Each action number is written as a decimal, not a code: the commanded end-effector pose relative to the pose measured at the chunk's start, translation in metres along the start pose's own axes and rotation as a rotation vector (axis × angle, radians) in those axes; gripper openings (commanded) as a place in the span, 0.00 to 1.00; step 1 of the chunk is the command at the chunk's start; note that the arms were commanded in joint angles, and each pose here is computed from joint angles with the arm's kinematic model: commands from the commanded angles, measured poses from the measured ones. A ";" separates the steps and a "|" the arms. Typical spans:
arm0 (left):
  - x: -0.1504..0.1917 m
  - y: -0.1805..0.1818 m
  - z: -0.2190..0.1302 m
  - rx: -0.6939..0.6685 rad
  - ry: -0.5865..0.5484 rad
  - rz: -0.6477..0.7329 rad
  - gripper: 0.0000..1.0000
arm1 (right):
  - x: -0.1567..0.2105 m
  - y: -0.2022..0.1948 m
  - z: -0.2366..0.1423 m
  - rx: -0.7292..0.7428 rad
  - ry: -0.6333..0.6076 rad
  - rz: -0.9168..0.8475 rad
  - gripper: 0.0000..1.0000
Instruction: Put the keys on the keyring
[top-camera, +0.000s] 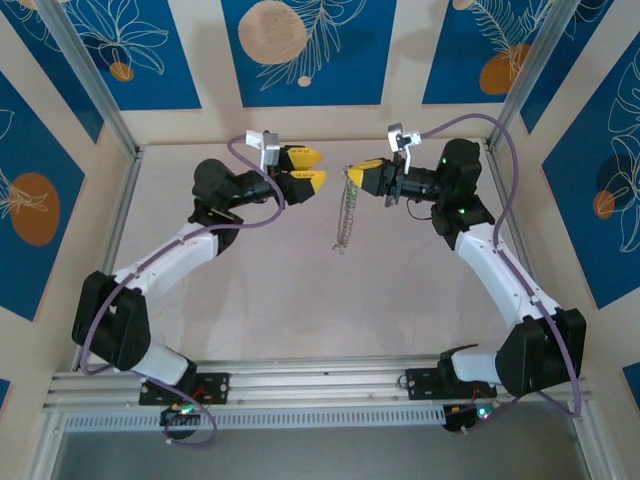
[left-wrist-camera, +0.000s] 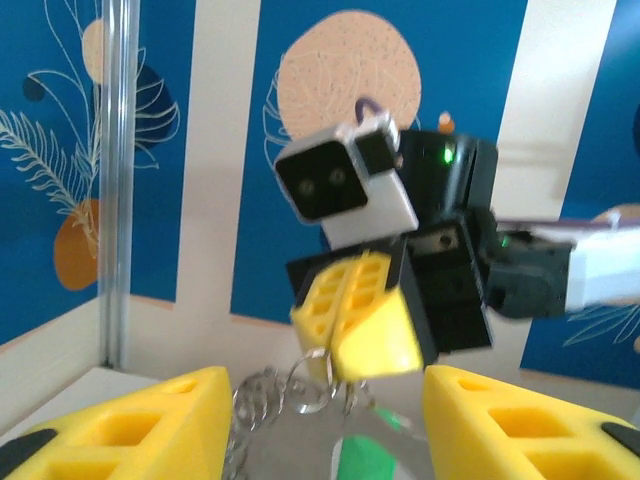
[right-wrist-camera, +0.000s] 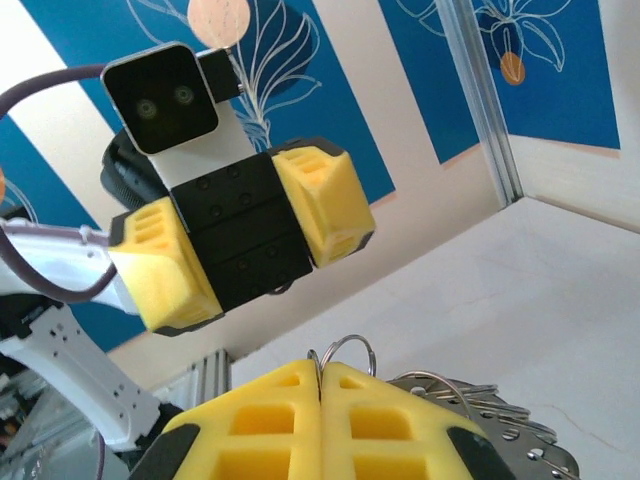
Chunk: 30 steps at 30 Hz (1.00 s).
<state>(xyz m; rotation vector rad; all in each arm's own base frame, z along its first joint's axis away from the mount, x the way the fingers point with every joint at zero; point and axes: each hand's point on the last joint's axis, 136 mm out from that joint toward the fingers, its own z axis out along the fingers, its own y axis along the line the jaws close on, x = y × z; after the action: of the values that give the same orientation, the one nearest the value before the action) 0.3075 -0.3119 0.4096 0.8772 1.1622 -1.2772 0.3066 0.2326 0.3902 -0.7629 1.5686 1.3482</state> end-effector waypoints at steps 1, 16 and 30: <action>0.013 -0.007 -0.002 0.040 0.127 0.022 0.54 | 0.007 0.008 0.000 -0.047 0.087 -0.026 0.00; 0.035 -0.009 -0.002 0.092 0.298 0.026 0.41 | 0.020 -0.005 0.024 -0.068 0.203 -0.009 0.00; 0.049 -0.004 0.002 0.109 0.319 -0.006 0.33 | 0.025 -0.002 0.033 -0.083 0.213 -0.009 0.00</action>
<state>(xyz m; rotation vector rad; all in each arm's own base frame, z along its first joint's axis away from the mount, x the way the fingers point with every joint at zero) 0.3035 -0.3243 0.3533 1.1553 1.4007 -1.2332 0.3077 0.2638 0.3518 -0.9575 1.7310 1.3832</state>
